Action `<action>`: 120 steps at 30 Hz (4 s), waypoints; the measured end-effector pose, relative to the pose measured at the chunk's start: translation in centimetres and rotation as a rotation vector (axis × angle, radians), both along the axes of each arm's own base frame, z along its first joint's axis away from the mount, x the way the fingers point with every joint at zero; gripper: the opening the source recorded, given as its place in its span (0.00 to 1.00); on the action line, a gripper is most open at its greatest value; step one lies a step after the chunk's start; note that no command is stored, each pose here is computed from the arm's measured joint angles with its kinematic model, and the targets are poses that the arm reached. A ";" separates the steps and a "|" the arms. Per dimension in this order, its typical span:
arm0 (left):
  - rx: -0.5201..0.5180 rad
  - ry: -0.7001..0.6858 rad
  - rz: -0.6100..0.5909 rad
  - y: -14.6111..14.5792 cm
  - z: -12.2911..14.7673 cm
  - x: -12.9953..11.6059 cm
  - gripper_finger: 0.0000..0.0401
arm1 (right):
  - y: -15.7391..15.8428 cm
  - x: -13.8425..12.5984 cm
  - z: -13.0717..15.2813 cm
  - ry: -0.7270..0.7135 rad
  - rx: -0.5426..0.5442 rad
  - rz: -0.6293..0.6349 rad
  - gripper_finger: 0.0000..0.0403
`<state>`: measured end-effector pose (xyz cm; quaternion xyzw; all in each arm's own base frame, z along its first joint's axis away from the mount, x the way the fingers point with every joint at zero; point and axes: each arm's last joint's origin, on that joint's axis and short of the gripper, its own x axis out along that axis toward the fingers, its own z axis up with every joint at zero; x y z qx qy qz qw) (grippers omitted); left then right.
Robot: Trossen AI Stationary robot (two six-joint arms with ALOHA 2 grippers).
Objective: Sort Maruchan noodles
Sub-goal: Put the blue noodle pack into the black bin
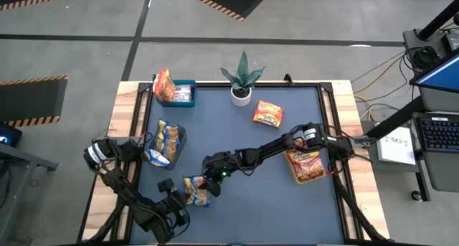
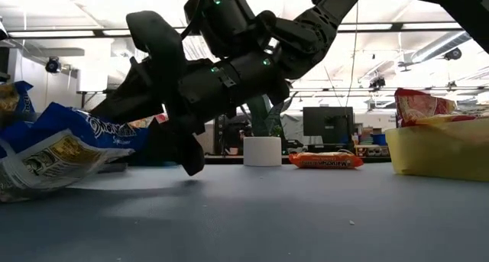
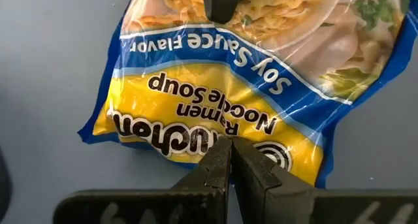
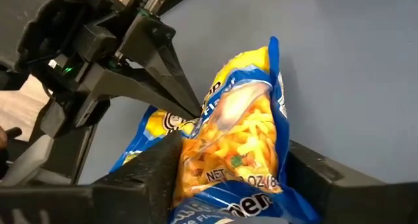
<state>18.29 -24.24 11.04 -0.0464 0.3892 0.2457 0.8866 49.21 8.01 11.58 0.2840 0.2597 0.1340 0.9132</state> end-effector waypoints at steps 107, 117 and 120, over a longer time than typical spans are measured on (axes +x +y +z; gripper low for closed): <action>0.603 -0.505 -0.103 11.7 31.7 -6.1 0.00 | -7.4 9.1 7.7 -0.402 -0.874 -0.316 0.47; 0.570 -0.528 -0.080 11.6 31.5 -5.9 0.00 | -6.2 9.1 7.6 -0.468 -0.832 -0.124 0.51; 0.565 -0.532 -0.077 11.4 31.4 -5.8 0.00 | -6.2 9.0 7.1 -0.419 -0.847 -0.115 0.49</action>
